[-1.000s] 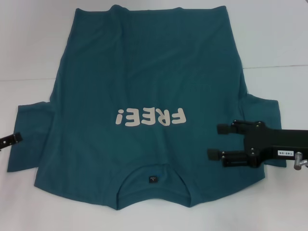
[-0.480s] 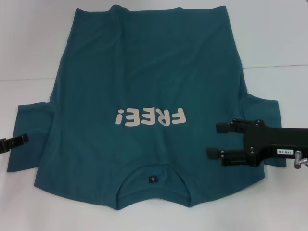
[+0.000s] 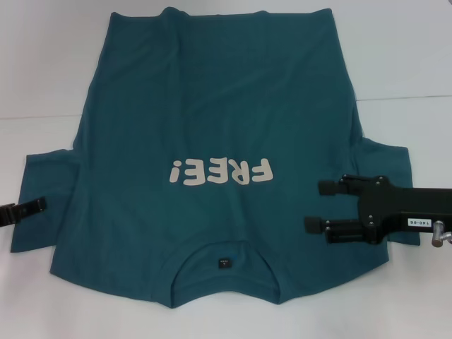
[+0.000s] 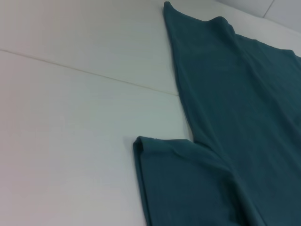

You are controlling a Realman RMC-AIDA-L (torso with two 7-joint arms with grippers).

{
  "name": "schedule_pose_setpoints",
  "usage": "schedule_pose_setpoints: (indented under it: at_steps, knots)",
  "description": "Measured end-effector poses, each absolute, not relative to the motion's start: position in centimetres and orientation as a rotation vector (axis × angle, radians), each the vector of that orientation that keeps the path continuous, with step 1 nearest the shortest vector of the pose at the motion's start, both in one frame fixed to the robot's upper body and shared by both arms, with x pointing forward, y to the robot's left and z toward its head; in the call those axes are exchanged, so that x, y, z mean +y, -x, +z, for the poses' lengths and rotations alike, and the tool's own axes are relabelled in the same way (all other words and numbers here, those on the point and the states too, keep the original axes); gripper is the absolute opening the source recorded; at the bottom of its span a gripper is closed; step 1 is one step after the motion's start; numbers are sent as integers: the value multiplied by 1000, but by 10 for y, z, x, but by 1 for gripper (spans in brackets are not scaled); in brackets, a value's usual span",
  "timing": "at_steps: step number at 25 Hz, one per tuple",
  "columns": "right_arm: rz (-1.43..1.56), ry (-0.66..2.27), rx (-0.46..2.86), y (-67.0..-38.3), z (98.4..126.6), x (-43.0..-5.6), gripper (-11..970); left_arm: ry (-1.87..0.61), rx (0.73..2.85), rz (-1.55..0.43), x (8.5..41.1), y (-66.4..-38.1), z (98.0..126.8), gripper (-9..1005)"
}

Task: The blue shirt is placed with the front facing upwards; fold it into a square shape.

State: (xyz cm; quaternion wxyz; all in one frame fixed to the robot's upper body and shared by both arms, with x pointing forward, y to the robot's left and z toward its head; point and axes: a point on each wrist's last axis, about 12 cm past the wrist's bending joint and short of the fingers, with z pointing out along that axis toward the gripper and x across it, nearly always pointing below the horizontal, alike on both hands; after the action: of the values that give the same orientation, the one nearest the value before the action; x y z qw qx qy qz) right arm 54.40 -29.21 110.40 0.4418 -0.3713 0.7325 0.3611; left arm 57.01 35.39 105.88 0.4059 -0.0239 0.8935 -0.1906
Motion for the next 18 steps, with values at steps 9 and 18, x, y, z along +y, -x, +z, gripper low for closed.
schedule_pose_setpoints:
  at_steps: [9, 18]
  knots:
    - [900, 916, 1822, -542, 1103, -293, 916, 53, 2264, -472, 351, -571, 1056, 903]
    - [905, 913, 1827, -543, 1104, -293, 916, 62, 2272, -453, 352, -570, 1053, 902]
